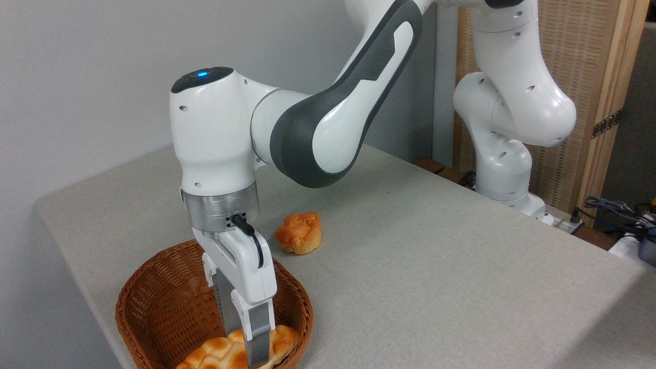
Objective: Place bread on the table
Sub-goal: 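Close the gripper on the braided bread roll in the basket, then lift the braided roll out of the basket and carry it beside the bun, then lower the braided roll onto the table and open the gripper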
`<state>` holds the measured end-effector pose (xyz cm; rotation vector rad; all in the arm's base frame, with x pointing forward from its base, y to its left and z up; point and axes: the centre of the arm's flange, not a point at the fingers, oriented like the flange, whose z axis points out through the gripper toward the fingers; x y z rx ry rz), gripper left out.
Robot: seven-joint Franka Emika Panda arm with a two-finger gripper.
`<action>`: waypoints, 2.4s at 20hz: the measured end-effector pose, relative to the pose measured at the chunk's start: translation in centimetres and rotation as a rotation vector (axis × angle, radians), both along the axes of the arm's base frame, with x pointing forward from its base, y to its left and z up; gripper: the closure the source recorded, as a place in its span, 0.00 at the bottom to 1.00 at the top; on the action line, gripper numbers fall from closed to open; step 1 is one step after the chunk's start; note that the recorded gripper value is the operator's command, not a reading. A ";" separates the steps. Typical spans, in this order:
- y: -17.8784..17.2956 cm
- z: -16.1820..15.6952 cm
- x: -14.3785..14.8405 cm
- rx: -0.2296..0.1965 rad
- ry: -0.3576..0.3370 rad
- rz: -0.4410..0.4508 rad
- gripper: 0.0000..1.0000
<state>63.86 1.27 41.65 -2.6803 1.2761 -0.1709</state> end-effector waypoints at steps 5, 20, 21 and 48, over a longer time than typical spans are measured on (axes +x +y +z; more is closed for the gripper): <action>0.0 0.0 0.0 0.002 0.001 -0.011 0.77; -0.1 4.7 -0.3 -0.108 -0.065 0.047 0.71; -0.2 6.2 -0.5 -0.138 -0.078 0.059 0.71; 1.6 5.1 -16.3 -0.109 0.342 -0.069 0.00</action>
